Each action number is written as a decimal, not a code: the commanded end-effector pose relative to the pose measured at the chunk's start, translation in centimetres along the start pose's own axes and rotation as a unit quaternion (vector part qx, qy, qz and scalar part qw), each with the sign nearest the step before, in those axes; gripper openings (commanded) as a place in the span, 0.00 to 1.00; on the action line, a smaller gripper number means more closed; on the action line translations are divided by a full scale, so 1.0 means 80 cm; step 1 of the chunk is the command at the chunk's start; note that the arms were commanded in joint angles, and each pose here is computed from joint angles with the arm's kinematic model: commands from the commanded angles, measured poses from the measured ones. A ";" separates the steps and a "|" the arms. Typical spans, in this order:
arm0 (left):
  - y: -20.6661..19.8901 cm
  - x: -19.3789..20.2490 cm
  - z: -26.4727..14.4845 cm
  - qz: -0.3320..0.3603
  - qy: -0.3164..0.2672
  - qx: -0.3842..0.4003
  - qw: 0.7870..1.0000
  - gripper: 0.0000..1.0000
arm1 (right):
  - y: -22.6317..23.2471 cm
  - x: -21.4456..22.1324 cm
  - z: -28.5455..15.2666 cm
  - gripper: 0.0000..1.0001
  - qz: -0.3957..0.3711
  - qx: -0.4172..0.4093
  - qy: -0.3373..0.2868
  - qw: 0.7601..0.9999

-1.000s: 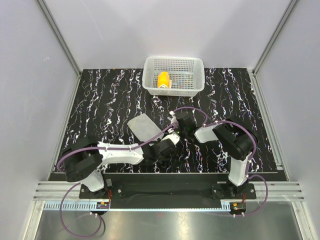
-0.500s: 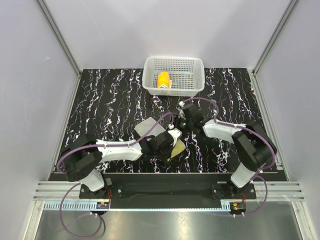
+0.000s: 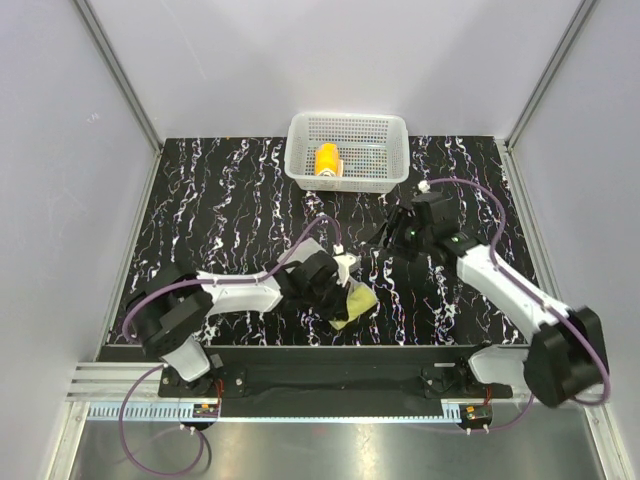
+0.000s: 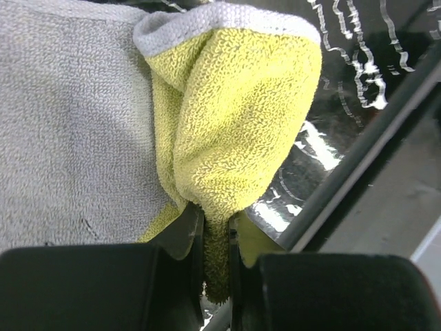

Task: Roll the towels
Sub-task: Roll the towel

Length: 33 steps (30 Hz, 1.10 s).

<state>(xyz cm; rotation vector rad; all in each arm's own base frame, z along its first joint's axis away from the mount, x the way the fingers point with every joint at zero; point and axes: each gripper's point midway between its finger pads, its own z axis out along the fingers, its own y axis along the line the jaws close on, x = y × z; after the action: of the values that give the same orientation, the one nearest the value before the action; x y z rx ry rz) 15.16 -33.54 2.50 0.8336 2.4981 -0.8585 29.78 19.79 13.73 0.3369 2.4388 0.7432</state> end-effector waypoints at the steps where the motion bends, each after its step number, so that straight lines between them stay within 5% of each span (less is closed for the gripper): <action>1: 0.005 0.051 0.008 -0.052 0.079 0.051 0.994 0.00 | 0.010 0.010 -0.034 0.64 -0.011 -0.035 -0.011 0.999; 15: 0.014 0.020 -0.003 -0.191 0.079 0.171 0.963 0.00 | 0.008 0.134 -0.016 0.62 0.008 -0.097 0.074 0.993; 30: 0.039 0.017 0.002 -0.282 0.085 0.205 0.933 0.00 | 0.010 0.163 0.019 0.60 0.016 -0.082 0.097 0.992; 33: 0.039 0.013 -0.001 -0.290 0.081 0.214 0.929 0.00 | 0.002 0.168 0.028 0.53 0.021 -0.071 0.102 0.992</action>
<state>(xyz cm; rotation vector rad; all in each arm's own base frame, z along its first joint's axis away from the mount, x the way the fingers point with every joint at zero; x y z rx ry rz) 16.80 -32.23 2.75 0.3713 2.7043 -1.6853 19.28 25.56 6.29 0.2486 2.5968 1.0081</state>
